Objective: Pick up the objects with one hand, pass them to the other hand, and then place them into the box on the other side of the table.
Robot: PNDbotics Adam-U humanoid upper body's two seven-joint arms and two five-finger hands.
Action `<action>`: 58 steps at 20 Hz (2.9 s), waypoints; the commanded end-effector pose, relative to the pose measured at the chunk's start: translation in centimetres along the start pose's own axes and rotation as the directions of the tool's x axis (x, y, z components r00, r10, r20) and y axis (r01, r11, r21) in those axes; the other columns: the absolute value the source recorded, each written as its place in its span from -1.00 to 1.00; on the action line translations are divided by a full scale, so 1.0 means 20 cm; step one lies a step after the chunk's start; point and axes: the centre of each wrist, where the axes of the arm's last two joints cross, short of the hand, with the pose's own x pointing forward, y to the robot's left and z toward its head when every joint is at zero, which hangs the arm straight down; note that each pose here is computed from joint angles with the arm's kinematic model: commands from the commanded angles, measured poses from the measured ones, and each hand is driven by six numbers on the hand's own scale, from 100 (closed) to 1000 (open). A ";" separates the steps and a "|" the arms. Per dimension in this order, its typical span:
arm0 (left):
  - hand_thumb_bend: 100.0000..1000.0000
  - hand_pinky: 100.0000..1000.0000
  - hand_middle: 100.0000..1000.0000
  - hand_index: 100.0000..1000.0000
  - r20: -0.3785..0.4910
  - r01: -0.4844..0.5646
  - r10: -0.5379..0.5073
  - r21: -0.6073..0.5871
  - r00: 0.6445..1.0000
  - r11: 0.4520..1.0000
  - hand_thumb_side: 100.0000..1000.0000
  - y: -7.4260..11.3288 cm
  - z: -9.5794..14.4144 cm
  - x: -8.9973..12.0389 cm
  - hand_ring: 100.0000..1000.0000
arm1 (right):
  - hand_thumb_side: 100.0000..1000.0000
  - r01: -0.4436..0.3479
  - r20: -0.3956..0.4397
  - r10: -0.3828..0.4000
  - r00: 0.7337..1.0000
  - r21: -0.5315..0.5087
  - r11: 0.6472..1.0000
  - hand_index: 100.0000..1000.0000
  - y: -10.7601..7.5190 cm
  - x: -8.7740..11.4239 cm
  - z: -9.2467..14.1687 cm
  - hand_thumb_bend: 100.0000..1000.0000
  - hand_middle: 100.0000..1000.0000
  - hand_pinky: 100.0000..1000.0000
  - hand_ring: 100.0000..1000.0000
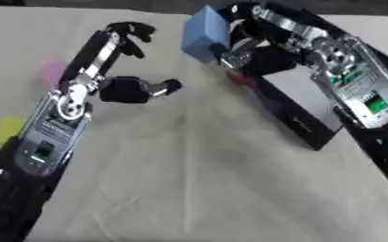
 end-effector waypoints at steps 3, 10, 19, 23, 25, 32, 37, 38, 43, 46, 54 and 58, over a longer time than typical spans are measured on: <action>0.31 0.42 0.32 0.62 -0.017 0.031 -0.030 0.028 0.999 0.999 -0.50 0.06 0.02 -0.03 0.14 | -0.80 -0.040 -0.016 0.038 0.999 -0.121 0.992 0.16 -0.15 0.00 0.09 -1.00 0.05 0.57 0.13; 0.31 0.42 0.32 0.62 -0.037 0.035 -0.034 0.031 0.999 0.999 -0.49 0.07 0.04 -0.06 0.14 | -0.92 -0.083 -0.100 0.060 0.993 -0.245 0.966 0.17 -0.24 -0.10 0.21 -1.00 0.06 0.57 0.14; 0.29 0.42 0.31 0.62 -0.048 0.022 -0.021 0.029 0.999 0.999 -0.49 0.06 0.05 -0.07 0.14 | -0.95 -0.146 -0.248 0.064 0.966 -0.326 0.934 0.18 -0.28 -0.30 0.28 -1.00 0.08 0.57 0.14; 0.29 0.42 0.31 0.62 -0.052 0.023 -0.021 0.029 0.998 0.999 -0.49 0.06 0.06 -0.07 0.14 | -1.00 -0.184 -0.305 0.082 0.949 -0.321 0.929 0.19 -0.28 -0.38 0.31 -1.00 0.08 0.57 0.16; 0.29 0.42 0.31 0.62 -0.053 0.021 -0.020 0.026 0.998 0.999 -0.49 0.05 0.06 -0.07 0.14 | -1.00 -0.202 -0.326 0.096 0.941 -0.310 0.929 0.20 -0.27 -0.41 0.32 -1.00 0.09 0.57 0.16; 0.28 0.42 0.30 0.62 -0.054 0.017 -0.016 0.026 0.998 1.000 -0.46 0.05 0.06 -0.07 0.14 | -0.94 -0.223 -0.387 0.110 0.916 -0.262 0.939 0.46 -0.24 -0.50 0.34 -1.00 0.39 0.61 0.36; 0.30 0.42 0.31 0.62 -0.053 0.016 -0.015 0.023 0.998 1.000 -0.44 0.05 0.06 -0.07 0.12 | -0.87 -0.249 -0.380 0.150 0.913 -0.226 0.942 0.91 -0.24 -0.49 0.33 -1.00 0.82 0.81 0.76; 0.30 0.42 0.31 0.62 -0.053 0.016 -0.014 0.022 0.999 1.000 -0.44 0.05 0.06 -0.07 0.12 | -0.92 -0.257 -0.385 0.159 0.909 -0.219 0.941 0.93 -0.24 -0.49 0.33 -1.00 0.84 0.82 0.79; 0.26 0.42 0.31 0.62 -0.054 0.012 -0.010 0.024 0.998 1.000 -0.47 0.05 0.06 -0.06 0.11 | -1.00 -0.284 -0.432 0.172 0.885 -0.207 0.936 0.96 -0.25 -0.50 0.33 -1.00 0.89 0.87 0.85; 0.26 0.43 0.31 0.62 -0.053 0.010 -0.009 0.023 0.999 1.000 -0.47 0.05 0.06 -0.06 0.11 | -0.98 -0.291 -0.443 0.170 0.880 -0.221 0.931 0.96 -0.25 -0.49 0.33 -0.90 0.90 0.87 0.85; 0.27 0.43 0.30 0.62 -0.056 0.007 -0.006 0.024 0.998 1.000 -0.45 0.05 0.06 -0.06 0.11 | -1.00 -0.263 -0.424 0.130 0.896 -0.271 0.926 0.96 -0.25 -0.47 0.33 -1.00 0.89 0.84 0.82; 0.27 0.43 0.30 0.62 -0.062 0.011 -0.009 0.039 0.998 0.999 -0.45 0.07 0.06 -0.07 0.11 | -0.57 -0.200 -0.341 0.061 0.938 -0.390 0.899 0.95 -0.29 -0.40 0.34 -1.00 0.88 0.81 0.79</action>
